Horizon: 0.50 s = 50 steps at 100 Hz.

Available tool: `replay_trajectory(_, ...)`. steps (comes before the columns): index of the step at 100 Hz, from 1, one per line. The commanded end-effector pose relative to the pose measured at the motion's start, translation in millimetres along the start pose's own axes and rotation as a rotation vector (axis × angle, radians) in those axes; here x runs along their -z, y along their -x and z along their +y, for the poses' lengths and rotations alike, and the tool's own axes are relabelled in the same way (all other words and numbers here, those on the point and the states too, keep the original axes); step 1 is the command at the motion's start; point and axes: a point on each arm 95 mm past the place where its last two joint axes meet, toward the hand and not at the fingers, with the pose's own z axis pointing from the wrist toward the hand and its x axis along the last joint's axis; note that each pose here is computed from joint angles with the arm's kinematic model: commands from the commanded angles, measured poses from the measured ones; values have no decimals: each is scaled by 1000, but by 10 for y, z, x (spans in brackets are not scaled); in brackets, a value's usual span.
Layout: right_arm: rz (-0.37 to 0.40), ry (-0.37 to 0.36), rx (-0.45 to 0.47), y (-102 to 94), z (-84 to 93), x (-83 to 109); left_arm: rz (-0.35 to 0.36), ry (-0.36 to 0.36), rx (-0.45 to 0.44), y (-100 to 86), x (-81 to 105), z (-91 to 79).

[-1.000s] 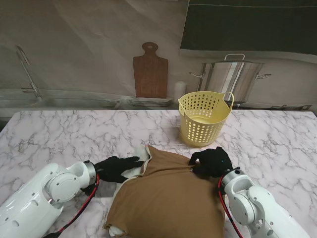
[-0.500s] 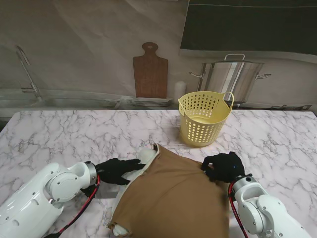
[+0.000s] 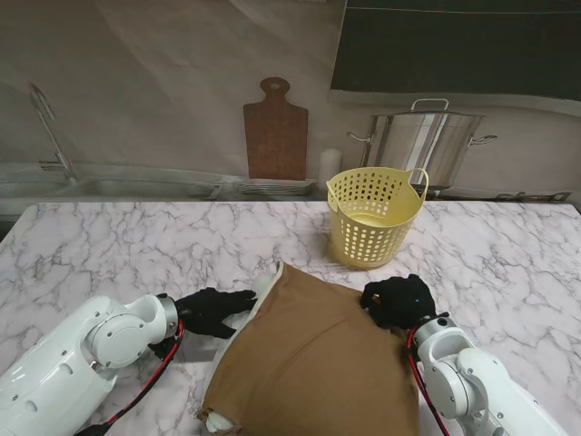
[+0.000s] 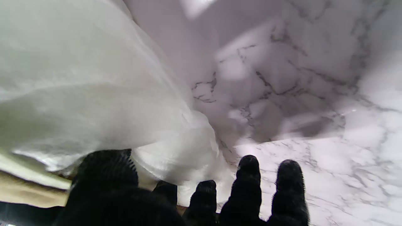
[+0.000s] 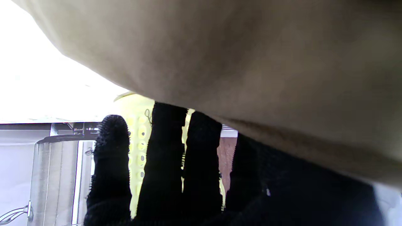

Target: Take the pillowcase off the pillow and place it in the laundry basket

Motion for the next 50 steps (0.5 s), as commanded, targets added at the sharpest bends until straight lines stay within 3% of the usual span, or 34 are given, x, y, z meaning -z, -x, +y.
replay_trajectory(1,-5,-10,-3,-16,-58,-9,-17,29,0,39,-5,52)
replay_trajectory(23,32,55,-50,-97,40,5,-13,19,-3,11,-16,-1)
replay_trajectory(34,58,79,-117,-153,125,121,-4,13,-5,-24,-21,-21)
replay_trajectory(50,94,128,-114,-230,265,355,6,-2,-14,-75,-20,-73)
